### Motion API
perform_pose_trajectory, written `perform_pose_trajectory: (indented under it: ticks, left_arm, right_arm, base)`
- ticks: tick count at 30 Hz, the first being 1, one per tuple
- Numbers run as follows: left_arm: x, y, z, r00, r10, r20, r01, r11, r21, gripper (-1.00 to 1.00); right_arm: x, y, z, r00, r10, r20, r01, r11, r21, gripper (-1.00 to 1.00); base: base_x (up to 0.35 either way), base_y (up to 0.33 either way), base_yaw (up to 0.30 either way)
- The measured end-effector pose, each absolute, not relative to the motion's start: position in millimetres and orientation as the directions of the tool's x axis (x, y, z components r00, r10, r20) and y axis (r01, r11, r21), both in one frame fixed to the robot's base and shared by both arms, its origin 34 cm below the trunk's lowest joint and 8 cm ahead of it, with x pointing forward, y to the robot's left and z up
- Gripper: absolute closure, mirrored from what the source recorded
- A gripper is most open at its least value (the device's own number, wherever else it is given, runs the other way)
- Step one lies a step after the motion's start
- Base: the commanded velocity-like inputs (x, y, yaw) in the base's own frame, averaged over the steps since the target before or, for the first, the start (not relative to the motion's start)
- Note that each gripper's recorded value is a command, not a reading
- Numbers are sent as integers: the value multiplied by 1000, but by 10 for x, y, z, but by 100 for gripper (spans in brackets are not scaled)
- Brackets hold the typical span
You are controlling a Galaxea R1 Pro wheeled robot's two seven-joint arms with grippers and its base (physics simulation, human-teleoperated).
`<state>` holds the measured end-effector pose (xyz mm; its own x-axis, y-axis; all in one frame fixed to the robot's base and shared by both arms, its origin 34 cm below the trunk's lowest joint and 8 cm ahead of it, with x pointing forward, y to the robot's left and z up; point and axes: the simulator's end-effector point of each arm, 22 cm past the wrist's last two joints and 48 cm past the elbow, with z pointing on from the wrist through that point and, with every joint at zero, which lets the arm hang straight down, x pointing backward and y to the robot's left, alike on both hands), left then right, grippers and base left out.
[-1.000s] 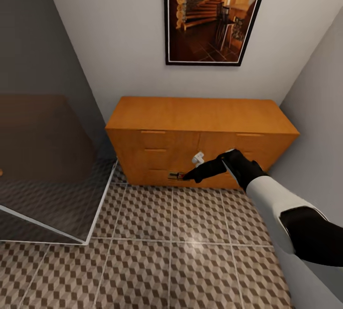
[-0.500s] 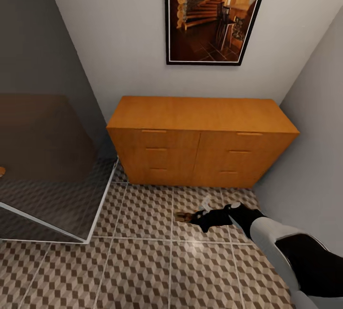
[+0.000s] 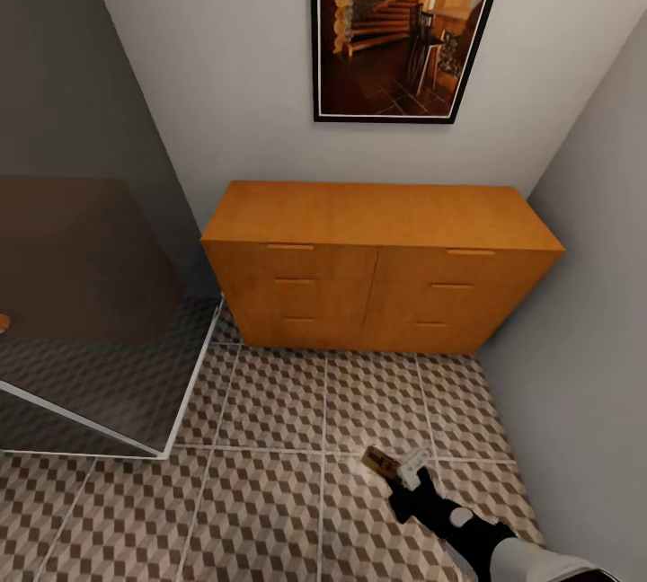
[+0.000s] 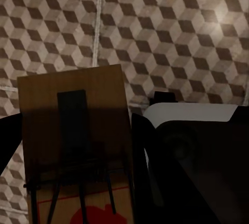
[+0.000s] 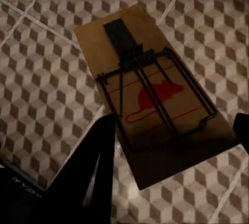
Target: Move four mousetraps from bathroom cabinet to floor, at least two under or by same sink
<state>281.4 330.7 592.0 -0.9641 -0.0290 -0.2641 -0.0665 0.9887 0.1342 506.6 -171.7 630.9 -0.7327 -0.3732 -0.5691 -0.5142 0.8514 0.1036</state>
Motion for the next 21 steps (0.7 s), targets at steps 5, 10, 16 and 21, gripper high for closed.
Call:
perform_pose_trajectory:
  ticks: [5, 10, 16, 21]
  left_arm:
    - [2825, 3301, 5923, -962, -34, -271, -73, 988, 134, 100]
    - [2891, 3211, 5917, -957, -42, -286, -78, 990, 114, 100]
    - [3092, 3261, 5994, -925, -31, -379, -83, 989, 120, 100]
    - [3140, 3326, 6035, -912, -19, -410, -81, 988, 134, 100]
  right_arm:
    - [5037, -2074, 6258, -798, -187, -573, -270, 961, 61, 100]
    - [5017, -2508, 6279, -795, -27, -606, -17, 1000, -22, 100]
    - [4932, -2592, 6285, -793, 17, -609, 84, 993, -82, 100]
    - [4919, -2599, 6282, -794, 20, -607, 91, 992, -86, 100]
  base:
    - [0, 0, 0]
    - [0, 0, 0]
    - [0, 0, 0]
    - [0, 0, 0]
